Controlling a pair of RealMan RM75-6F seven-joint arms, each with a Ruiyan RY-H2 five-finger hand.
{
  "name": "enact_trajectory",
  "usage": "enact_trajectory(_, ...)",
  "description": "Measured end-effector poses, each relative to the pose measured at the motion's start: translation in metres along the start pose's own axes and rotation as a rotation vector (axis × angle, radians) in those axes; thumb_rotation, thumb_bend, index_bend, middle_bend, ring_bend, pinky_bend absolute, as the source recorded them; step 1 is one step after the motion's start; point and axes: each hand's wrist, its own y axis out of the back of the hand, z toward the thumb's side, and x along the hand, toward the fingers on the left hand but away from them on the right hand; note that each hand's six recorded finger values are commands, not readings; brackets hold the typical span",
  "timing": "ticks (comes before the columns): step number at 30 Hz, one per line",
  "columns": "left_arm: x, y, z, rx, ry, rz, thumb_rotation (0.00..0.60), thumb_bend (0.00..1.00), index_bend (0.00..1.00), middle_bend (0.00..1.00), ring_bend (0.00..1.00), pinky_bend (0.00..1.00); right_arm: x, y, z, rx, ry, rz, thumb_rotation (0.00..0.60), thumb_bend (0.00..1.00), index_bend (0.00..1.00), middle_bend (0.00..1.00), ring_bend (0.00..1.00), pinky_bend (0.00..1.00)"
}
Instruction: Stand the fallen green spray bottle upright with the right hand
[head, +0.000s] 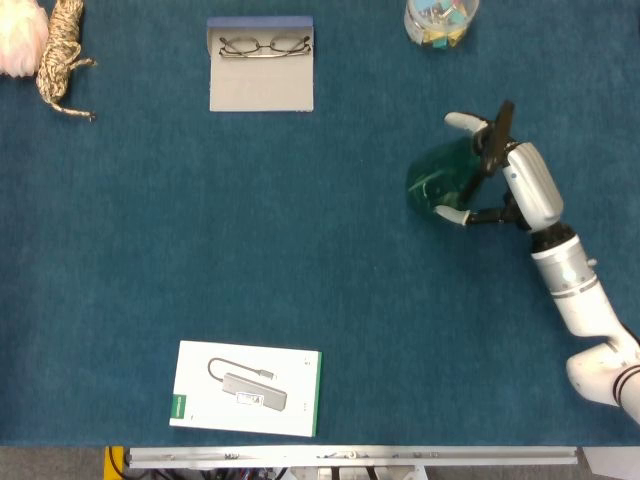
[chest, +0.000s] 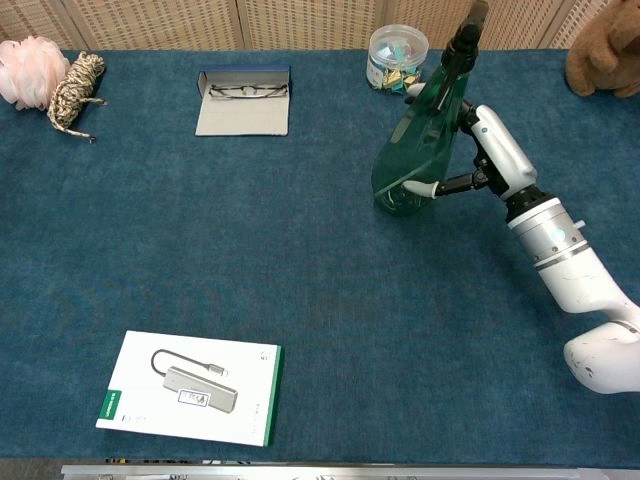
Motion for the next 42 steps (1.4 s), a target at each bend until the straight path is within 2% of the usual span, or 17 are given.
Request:
enact_trajectory(13, 0.001, -0.003, 0.001, 0.013, 0.001, -0.007, 0.6, 0.0, 0.53, 0.39, 0.23, 0.3, 0.011, 0.025, 0.013, 0.027, 0.077, -0.053, 0.6, 0.0, 0.08, 0.11, 0.12, 0.31)
enact_trajectory(17, 0.001, -0.003, 0.001, 0.013, 0.004, -0.006, 0.6, 0.0, 0.53, 0.39, 0.23, 0.3, 0.017, 0.039, 0.02, 0.046, 0.117, -0.086, 0.6, 0.0, 0.06, 0.1, 0.12, 0.31)
enact_trajectory(21, 0.003, -0.004, 0.001, 0.019, 0.006, -0.008, 0.6, 0.0, 0.53, 0.39, 0.23, 0.3, 0.026, 0.06, 0.028, 0.082, 0.159, -0.133, 0.6, 0.0, 0.06, 0.1, 0.12, 0.31)
enact_trajectory(26, 0.003, -0.006, 0.002, 0.028, 0.004, -0.012, 0.6, 0.0, 0.53, 0.39, 0.23, 0.3, 0.04, 0.084, 0.036, 0.136, 0.172, -0.192, 0.6, 0.0, 0.06, 0.1, 0.12, 0.31)
enact_trajectory(32, 0.004, -0.01, 0.005, 0.04, -0.005, -0.019, 0.6, 0.0, 0.53, 0.39, 0.23, 0.3, 0.066, 0.121, 0.05, 0.254, 0.186, -0.319, 0.6, 0.0, 0.06, 0.13, 0.12, 0.3)
enact_trajectory(36, 0.003, -0.008, 0.008, 0.04, -0.017, -0.009, 0.6, 0.0, 0.53, 0.39, 0.23, 0.3, 0.083, 0.14, 0.055, 0.377, 0.135, -0.413, 0.6, 0.01, 0.1, 0.19, 0.12, 0.3)
enact_trajectory(38, 0.001, -0.006, 0.011, 0.037, -0.029, 0.007, 0.6, 0.0, 0.53, 0.39, 0.23, 0.3, 0.09, 0.147, 0.055, 0.449, 0.094, -0.44, 0.6, 0.01, 0.17, 0.2, 0.12, 0.3)
enact_trajectory(42, -0.002, -0.001, 0.016, 0.025, -0.055, 0.04, 0.6, 0.0, 0.53, 0.39, 0.23, 0.3, 0.104, 0.162, 0.053, 0.645, -0.04, -0.462, 0.6, 0.02, 0.22, 0.2, 0.12, 0.27)
